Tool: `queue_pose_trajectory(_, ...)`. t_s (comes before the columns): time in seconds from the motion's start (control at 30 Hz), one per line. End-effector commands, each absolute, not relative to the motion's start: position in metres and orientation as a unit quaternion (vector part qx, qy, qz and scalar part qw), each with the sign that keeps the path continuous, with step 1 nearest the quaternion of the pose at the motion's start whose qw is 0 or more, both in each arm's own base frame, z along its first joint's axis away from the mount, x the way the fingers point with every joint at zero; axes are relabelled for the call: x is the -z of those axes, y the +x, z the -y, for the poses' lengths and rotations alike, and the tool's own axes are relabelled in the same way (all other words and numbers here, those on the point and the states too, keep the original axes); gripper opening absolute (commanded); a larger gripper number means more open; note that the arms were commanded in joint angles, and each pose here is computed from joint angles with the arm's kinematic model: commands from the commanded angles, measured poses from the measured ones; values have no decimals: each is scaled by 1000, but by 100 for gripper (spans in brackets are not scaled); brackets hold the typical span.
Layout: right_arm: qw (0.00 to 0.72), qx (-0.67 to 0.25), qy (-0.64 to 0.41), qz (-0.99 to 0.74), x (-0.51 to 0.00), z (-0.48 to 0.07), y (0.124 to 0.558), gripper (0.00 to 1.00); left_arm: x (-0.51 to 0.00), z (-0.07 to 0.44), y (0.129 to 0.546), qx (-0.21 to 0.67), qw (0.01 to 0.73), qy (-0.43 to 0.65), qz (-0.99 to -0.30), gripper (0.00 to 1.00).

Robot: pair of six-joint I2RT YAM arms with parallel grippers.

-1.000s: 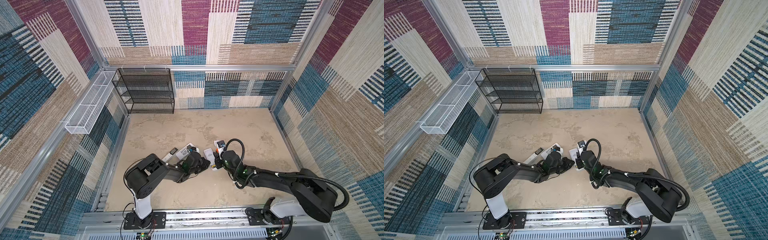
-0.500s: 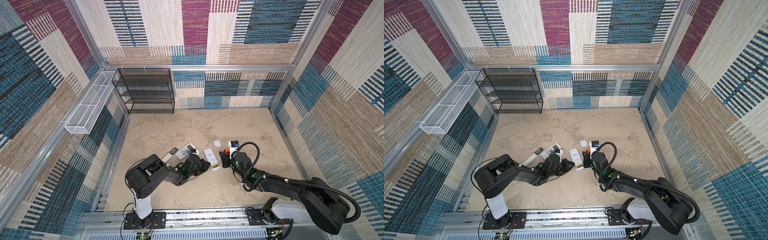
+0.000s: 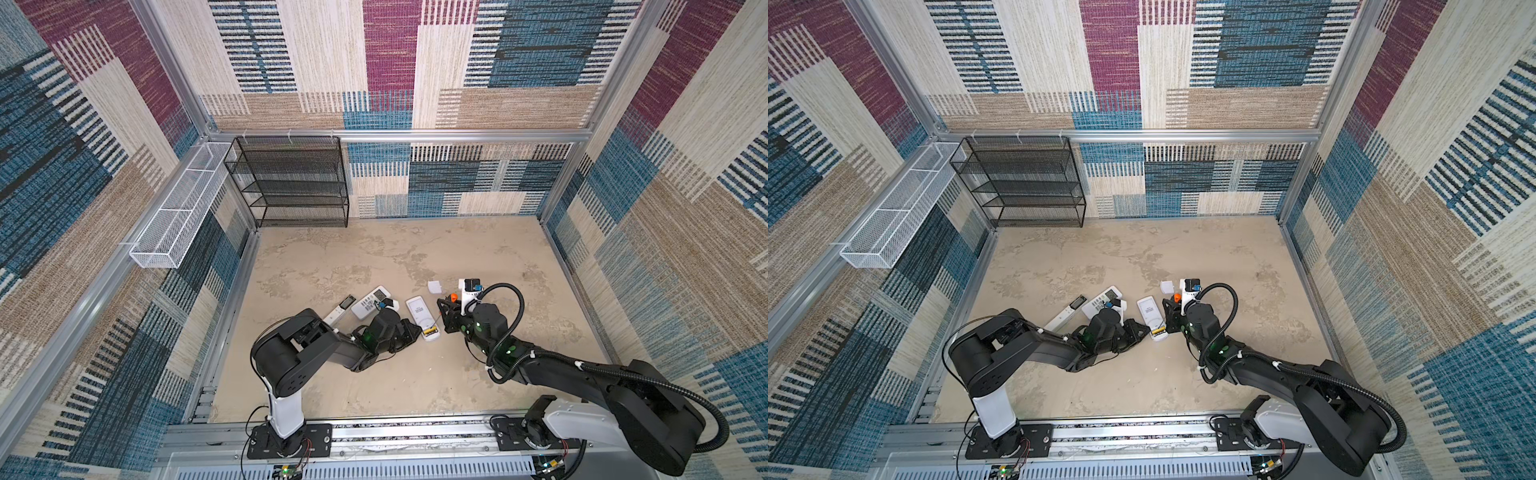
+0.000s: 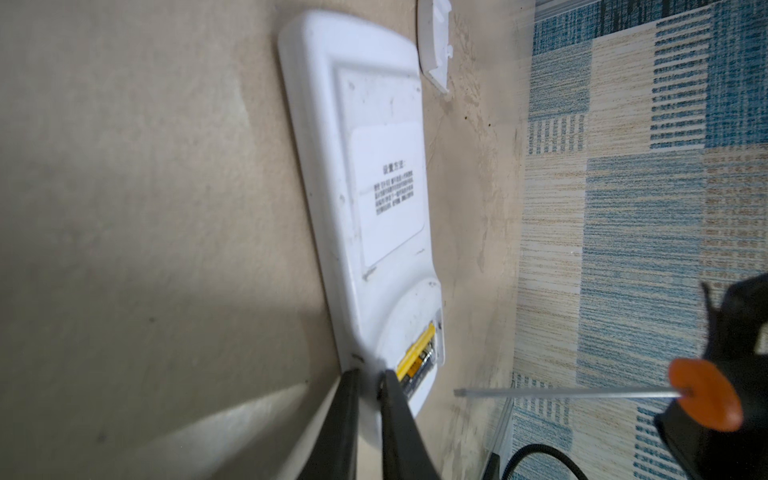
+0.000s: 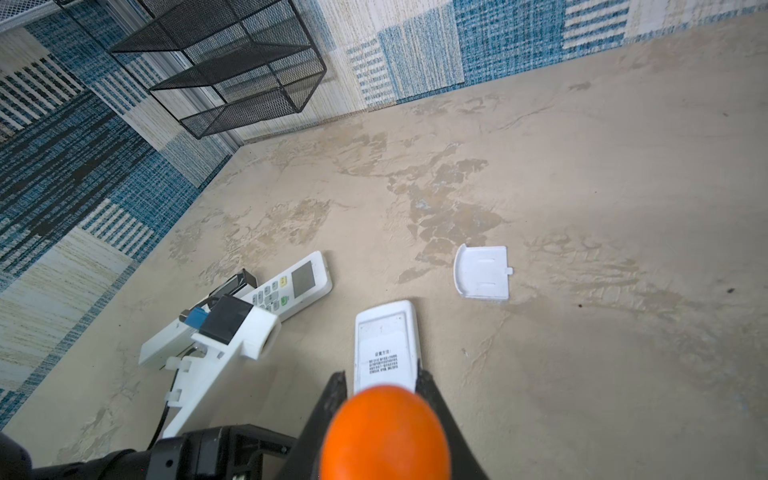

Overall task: Unload the batteries from the remote control
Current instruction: 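Lever the screwdriver tip against the battery to lift it out of the compartment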

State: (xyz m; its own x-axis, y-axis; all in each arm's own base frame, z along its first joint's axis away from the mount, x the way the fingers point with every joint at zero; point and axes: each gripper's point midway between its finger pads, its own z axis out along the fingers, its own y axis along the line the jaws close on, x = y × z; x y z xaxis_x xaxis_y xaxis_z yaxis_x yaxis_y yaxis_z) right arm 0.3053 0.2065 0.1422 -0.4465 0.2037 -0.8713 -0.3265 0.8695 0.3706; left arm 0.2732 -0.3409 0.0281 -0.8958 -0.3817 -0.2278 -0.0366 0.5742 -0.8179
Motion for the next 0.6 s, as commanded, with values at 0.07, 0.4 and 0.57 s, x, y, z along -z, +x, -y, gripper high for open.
queue_pose_trajectory(0.07,545,-218,-60,-807,-150,-205,313,0,7,323,256,381,147,-140,-902,15)
queue_pose_trajectory(0.4,542,-178,-90,-816,-139,-207,323,0,7,325,256,380,145,-136,-903,14)
queue_pose_trajectory(0.57,544,-163,-101,-817,-137,-205,324,0,8,325,256,378,144,-136,-904,14)
